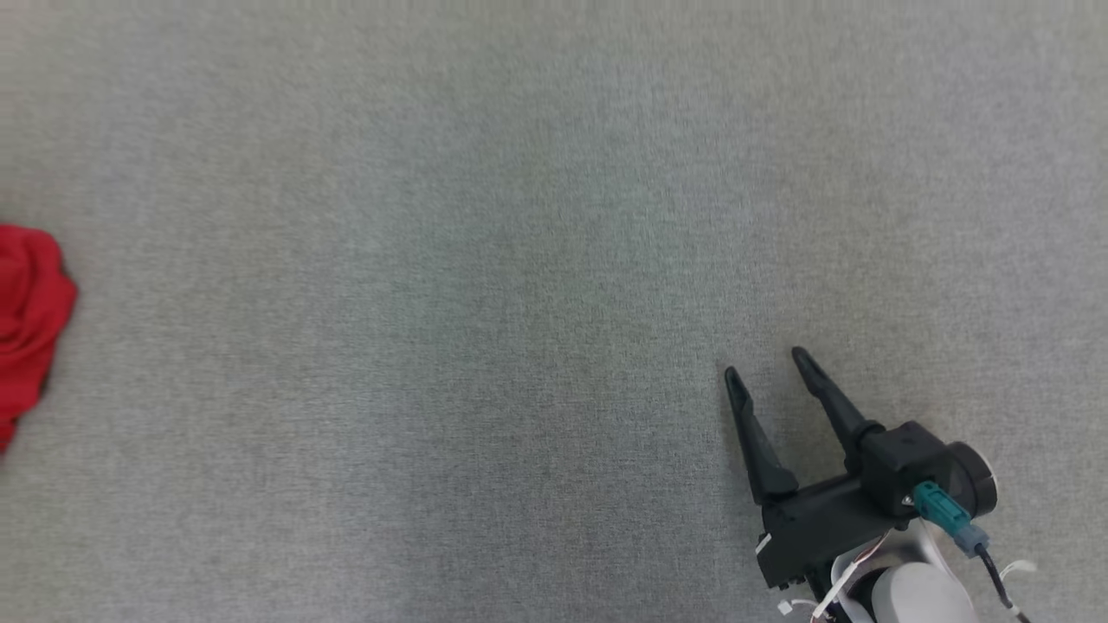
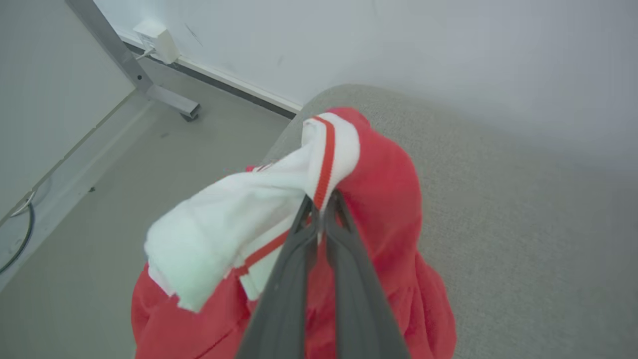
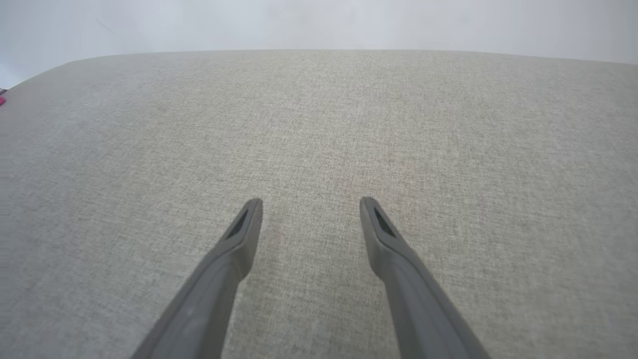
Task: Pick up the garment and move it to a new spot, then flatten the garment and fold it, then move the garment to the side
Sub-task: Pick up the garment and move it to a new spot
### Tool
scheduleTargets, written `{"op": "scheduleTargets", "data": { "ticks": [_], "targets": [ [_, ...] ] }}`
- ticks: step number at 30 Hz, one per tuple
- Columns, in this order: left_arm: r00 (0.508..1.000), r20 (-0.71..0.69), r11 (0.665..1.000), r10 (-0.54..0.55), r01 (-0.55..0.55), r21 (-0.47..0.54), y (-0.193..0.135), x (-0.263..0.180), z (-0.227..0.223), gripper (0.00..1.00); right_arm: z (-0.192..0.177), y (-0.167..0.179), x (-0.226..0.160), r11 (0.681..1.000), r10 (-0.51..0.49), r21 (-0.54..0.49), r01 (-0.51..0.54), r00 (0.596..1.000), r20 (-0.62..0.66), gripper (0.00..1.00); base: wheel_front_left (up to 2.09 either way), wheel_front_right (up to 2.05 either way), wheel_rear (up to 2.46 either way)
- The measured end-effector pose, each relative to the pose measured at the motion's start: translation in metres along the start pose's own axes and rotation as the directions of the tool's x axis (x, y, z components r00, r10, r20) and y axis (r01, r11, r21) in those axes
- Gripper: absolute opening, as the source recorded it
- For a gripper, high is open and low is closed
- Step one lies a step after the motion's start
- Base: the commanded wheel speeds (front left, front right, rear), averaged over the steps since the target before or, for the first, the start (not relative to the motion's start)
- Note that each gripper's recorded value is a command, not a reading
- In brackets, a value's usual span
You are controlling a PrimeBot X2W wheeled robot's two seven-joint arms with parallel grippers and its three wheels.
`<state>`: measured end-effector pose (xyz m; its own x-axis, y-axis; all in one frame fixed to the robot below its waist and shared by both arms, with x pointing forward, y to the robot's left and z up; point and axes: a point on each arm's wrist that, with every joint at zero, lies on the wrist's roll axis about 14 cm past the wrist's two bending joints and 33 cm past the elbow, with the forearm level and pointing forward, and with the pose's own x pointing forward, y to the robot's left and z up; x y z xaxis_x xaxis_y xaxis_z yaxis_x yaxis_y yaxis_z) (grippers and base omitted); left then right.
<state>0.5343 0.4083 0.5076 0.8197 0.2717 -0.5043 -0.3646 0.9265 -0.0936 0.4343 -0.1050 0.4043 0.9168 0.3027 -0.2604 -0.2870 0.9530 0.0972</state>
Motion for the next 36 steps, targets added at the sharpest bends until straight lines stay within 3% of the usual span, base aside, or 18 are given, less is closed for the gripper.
{"op": "scheduleTargets", "data": {
  "ticks": [9,14,19,24,32,36],
  "targets": [
    [0.947,0.232,0.975,-0.223,0.221,0.034,-0.075,-0.064,0.096,0.0,0.014,0.011,-0.02,1.0,-0.001,0.029,0.0,0.999,0.045,1.0,0.0,0.0,0.0],
    [0.886,0.311,0.937,-0.344,0.344,0.055,-0.124,-0.102,0.125,0.0,0.021,0.01,-0.033,0.999,-0.019,0.037,0.016,0.997,0.07,1.0,0.0,0.0,0.0],
    [0.789,0.388,0.876,-0.476,0.462,0.137,-0.18,-0.155,0.157,0.0,0.029,0.006,-0.051,0.998,-0.047,0.049,0.043,0.994,0.099,1.0,0.0,0.0,0.0],
    [0.664,0.411,0.775,-0.624,0.594,0.216,-0.242,-0.205,0.175,0.0,0.035,-0.004,-0.073,0.993,-0.096,0.075,0.087,0.987,0.129,1.0,0.0,0.0,0.0],
    [0.5,0.343,0.592,-0.795,0.765,0.256,-0.341,-0.249,0.154,0.0,0.037,-0.018,-0.106,0.983,-0.169,0.093,0.157,0.975,0.146,1.0,0.0,0.0,0.0],
    [0.437,0.314,0.518,-0.843,0.815,0.26,-0.379,-0.262,0.141,0.0,0.039,-0.028,-0.121,0.975,-0.213,0.099,0.199,0.964,0.159,1.0,0.0,0.0,0.0]
  ]
}}
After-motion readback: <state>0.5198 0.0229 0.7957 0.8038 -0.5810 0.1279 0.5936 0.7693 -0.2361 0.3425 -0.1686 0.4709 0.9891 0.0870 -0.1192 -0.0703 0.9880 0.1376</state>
